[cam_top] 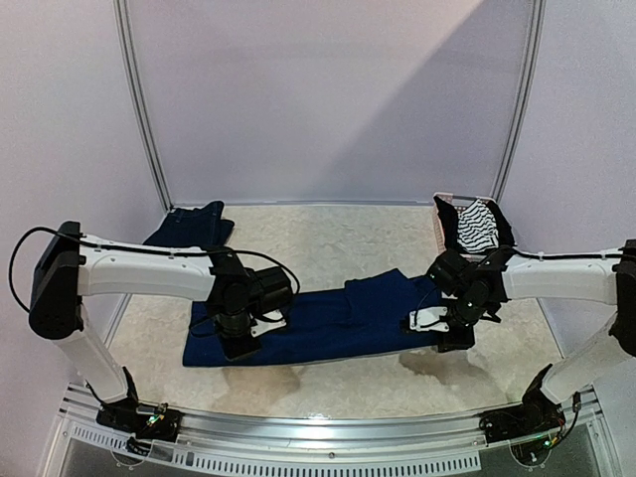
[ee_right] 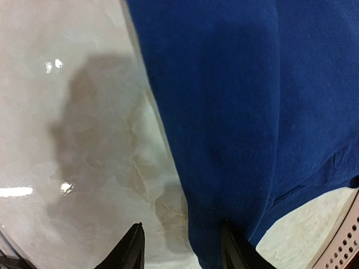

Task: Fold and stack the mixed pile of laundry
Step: Rotate the rectangle-folded T-shirt at the center of the board.

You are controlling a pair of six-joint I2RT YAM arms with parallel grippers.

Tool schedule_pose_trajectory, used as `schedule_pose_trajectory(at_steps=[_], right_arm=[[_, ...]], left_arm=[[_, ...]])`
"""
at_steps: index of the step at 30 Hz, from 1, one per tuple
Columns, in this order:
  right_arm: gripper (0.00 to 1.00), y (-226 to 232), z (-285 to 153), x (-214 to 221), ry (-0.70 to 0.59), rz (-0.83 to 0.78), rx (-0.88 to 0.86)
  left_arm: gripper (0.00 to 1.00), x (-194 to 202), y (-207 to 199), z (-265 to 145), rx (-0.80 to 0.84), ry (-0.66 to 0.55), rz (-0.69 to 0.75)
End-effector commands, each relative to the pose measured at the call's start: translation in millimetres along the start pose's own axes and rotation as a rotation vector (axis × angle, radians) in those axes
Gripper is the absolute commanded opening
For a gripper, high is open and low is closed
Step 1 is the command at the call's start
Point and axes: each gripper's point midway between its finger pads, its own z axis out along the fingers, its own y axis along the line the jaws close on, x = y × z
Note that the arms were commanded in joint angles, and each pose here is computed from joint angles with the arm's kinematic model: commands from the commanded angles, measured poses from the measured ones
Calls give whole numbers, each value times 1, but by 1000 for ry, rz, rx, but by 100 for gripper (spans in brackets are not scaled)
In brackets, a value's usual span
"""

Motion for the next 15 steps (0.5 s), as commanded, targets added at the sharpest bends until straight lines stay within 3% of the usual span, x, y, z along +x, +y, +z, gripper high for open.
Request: schedule_pose_trajectory(at_steps=[1, 5, 9, 11, 15], right_arm=[[40, -8, 2, 10, 20, -55, 86], [12, -6, 11, 24, 65, -102, 112], [7, -8, 18, 34, 108, -140, 140], [10, -5, 18, 39, 133, -147, 121], [40, 10, -7, 41, 103, -151, 50]], left_arm=[[29, 4, -9, 6, 28, 17, 84], [25, 6, -15, 20, 37, 76, 102], [22, 1, -17, 17, 45, 69, 104], [23, -3, -16, 8, 51, 31, 99], [24, -5, -4, -12, 31, -37, 46]])
